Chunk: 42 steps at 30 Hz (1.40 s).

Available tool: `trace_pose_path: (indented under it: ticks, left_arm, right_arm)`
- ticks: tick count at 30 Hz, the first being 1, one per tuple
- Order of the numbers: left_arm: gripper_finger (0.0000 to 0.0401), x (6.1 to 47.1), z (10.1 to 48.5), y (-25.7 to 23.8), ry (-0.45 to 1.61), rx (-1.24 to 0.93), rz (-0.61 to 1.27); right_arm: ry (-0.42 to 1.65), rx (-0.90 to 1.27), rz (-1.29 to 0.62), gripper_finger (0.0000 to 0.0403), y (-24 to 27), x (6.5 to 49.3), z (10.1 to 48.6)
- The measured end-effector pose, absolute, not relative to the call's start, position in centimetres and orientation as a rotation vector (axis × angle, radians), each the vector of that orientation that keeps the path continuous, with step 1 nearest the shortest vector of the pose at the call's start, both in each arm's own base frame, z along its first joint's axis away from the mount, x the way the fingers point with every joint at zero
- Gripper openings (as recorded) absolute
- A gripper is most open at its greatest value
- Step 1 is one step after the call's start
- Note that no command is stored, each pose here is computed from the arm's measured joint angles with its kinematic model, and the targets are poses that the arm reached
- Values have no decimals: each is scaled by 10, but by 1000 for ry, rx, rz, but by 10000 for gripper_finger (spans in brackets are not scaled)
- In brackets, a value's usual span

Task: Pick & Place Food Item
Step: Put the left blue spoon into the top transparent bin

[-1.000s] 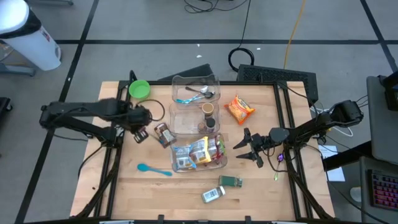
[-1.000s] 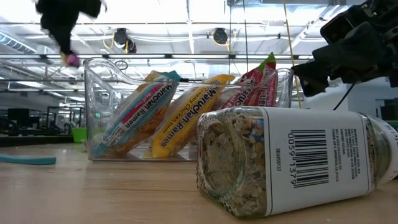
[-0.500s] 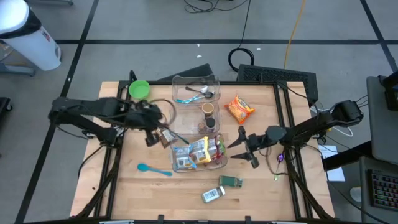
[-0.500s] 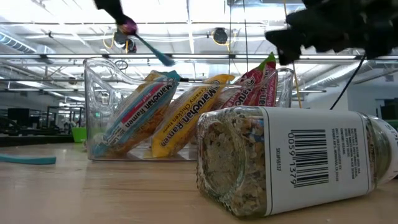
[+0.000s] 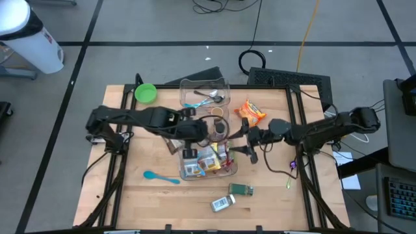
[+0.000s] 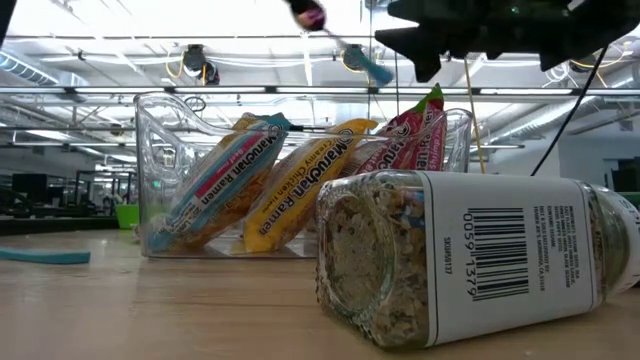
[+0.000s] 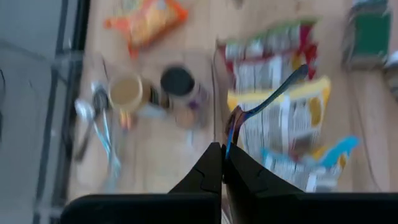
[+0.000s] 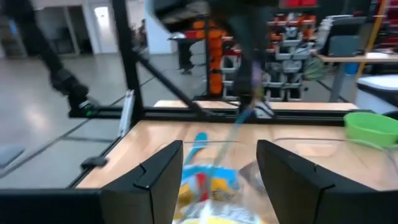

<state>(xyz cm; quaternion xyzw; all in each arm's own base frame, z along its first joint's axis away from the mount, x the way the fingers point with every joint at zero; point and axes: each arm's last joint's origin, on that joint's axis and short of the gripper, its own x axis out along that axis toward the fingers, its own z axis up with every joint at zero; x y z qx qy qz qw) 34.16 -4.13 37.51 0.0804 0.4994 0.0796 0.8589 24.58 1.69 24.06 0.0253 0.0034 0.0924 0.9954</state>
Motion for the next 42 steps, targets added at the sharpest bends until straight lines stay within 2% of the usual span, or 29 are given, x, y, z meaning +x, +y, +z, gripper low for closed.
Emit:
trace_pose_path:
  ticks: [4, 11, 27, 32, 40, 42]
  left_arm:
    - [2, 361, 387, -46, 997, 238, 118]
    - [2, 388, 383, -51, 985, 317, 64]
    - [2, 399, 384, -54, 918, 341, -12]
    - [2, 399, 384, -54, 917, 341, -11]
    - [3, 399, 384, -53, 916, 321, 13]
    - [13, 400, 385, -53, 904, 304, 25]
  right_arm:
    - [-27, 90, 163, 199, 10, 250, 243]
    - [-74, 134, 216, 199, 12, 258, 239]
    - [-129, 158, 192, 191, 11, 268, 233]
    - [-129, 157, 192, 147, 11, 267, 233]
    - [-139, 138, 159, 21, 10, 267, 233]
    - [-141, 120, 153, 14, 10, 267, 233]
